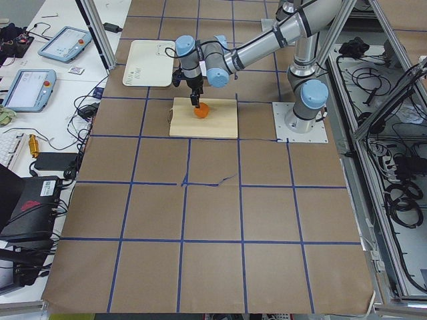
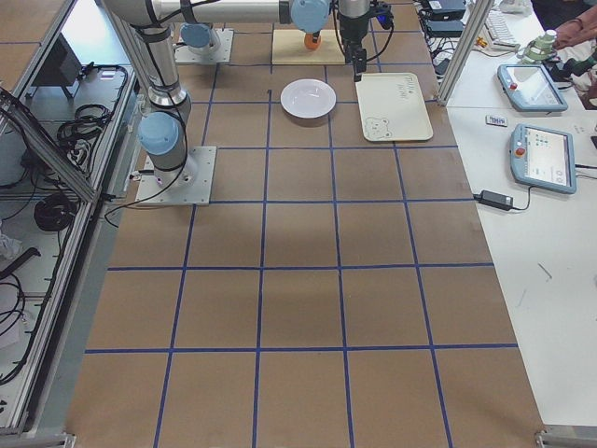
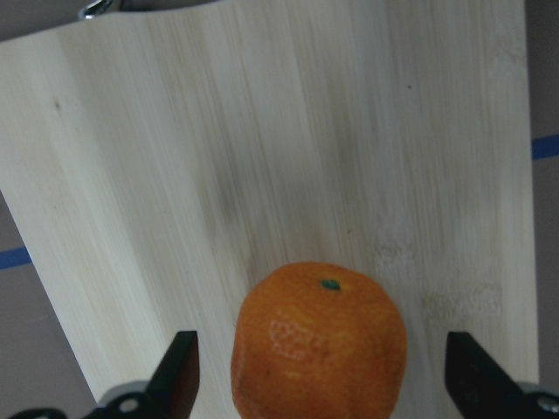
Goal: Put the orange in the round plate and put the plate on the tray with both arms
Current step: 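Close the left gripper on the orange and lift it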
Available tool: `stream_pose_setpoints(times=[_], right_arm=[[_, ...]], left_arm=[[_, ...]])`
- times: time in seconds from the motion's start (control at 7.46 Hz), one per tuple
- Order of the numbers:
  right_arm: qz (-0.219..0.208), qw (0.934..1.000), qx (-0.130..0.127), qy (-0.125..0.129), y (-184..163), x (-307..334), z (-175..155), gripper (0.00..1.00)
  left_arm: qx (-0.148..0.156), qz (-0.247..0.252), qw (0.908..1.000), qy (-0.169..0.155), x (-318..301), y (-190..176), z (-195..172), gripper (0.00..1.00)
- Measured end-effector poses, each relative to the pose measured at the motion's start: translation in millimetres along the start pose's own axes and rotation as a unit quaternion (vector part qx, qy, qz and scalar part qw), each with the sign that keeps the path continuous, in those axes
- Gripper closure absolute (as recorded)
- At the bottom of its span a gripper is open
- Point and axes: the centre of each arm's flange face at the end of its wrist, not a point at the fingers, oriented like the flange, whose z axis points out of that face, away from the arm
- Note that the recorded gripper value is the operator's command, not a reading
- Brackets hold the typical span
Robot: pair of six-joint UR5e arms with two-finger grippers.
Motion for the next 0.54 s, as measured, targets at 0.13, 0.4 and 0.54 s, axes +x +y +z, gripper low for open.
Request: stream_pose_setpoints(times=[0.13,0.4,0.54], right_arm=[[0.011,0.9999,-0.003,-0.011,-1.1,-1.1,3.5,0.0],[0.052,0.9984,-0.006,-0.023,-2.4,-4.1,5.3,0.0],[0.063,0.9976,-0.007,-0.025,-2.3,-4.5,6.2,0.0]], left_arm=[[-0.009,0.004,1.0,0.001,0.9,-0.7,8.6,0.55],[-0.026,0.005,0.9996,0.006,2.8,1.2,16.2,1.0],[-0.027,0.004,0.9996,0.008,3.9,1.6,14.1,1.0]])
